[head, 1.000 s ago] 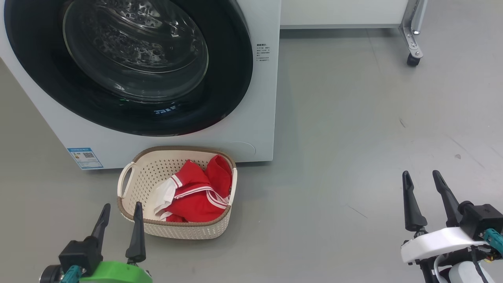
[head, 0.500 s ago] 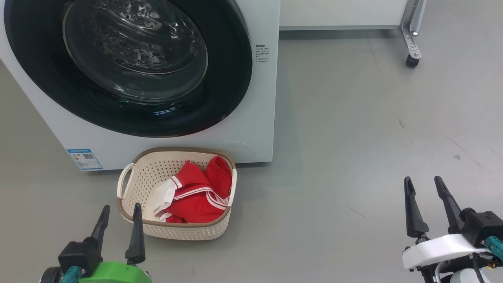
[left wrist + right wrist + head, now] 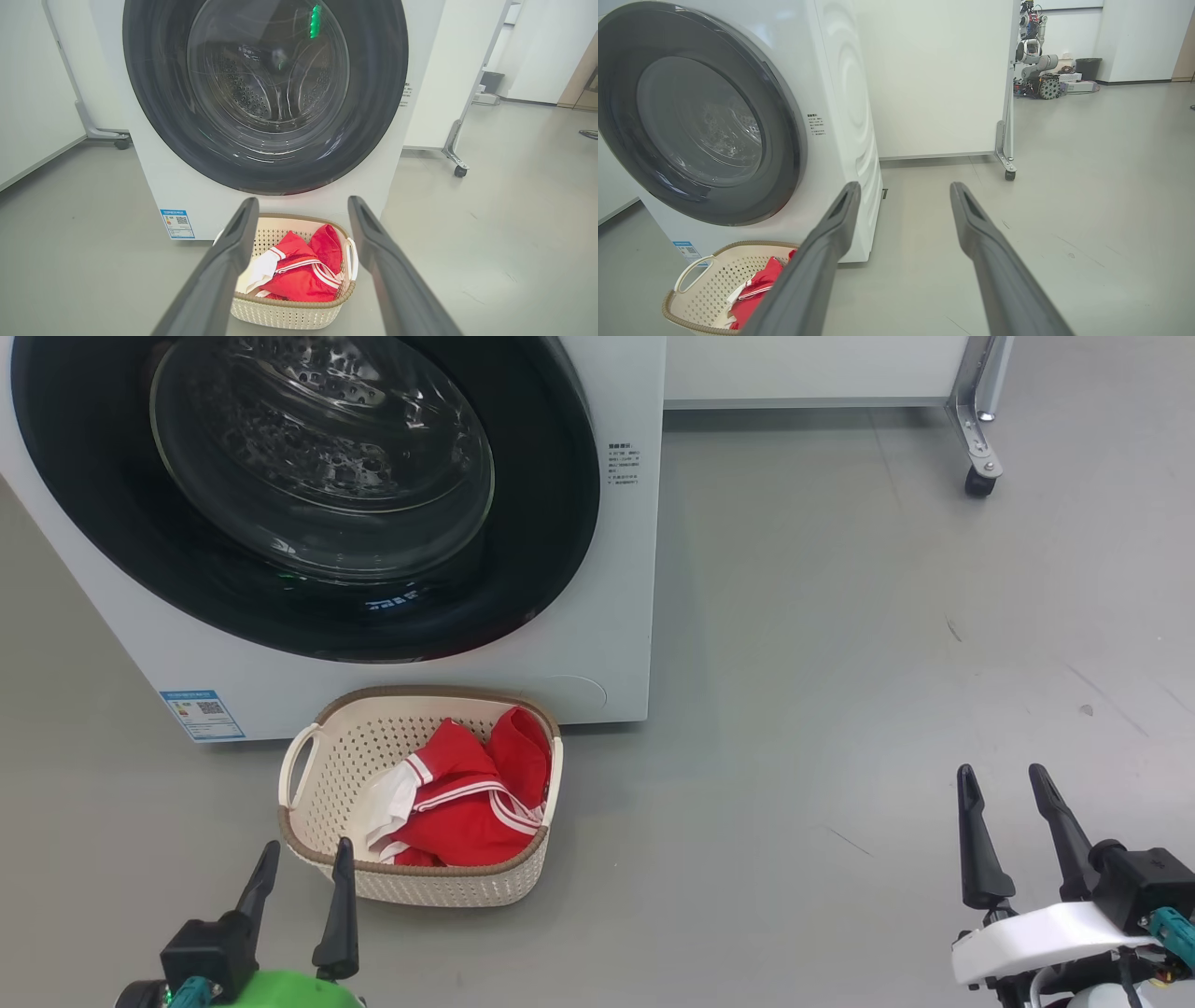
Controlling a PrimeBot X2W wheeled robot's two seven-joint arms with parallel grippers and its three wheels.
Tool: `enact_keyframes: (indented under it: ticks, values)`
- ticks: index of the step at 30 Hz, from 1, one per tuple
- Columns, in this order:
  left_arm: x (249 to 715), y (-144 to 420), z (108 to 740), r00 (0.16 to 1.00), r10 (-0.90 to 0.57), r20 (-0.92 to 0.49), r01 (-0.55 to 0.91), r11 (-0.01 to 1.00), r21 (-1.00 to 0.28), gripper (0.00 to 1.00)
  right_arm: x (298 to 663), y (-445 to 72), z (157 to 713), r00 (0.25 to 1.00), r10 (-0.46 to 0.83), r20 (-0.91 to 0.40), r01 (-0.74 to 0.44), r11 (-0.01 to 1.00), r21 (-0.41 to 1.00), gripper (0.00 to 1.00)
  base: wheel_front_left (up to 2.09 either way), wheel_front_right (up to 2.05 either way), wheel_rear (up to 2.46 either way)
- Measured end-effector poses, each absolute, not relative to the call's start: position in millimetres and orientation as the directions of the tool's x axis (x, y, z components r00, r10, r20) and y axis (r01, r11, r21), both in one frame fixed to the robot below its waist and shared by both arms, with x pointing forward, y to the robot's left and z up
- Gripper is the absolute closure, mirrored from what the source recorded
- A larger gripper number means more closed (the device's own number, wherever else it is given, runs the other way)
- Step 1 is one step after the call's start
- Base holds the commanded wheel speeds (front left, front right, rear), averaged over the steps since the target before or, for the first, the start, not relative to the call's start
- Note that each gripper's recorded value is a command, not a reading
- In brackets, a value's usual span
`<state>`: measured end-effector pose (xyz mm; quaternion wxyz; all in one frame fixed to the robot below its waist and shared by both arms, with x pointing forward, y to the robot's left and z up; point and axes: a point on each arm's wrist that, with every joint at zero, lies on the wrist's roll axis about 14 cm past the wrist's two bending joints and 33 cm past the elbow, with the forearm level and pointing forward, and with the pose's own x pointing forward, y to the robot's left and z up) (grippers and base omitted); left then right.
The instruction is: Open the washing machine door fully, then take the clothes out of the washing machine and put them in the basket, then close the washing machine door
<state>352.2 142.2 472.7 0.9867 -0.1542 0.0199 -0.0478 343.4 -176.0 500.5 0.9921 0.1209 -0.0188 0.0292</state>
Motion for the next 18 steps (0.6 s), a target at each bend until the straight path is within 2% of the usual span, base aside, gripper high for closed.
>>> enact_keyframes:
  ticks: [18]
  values:
    - [351.6, 136.6, 473.0, 0.992, -0.126, -0.021, 0.113, 0.944, -0.311, 0.00, 342.9, -177.9, 502.5, 0.997, 0.052, 0.055, -0.064, 0.969, 0.238, 0.00, 0.00, 0.00, 0.00]
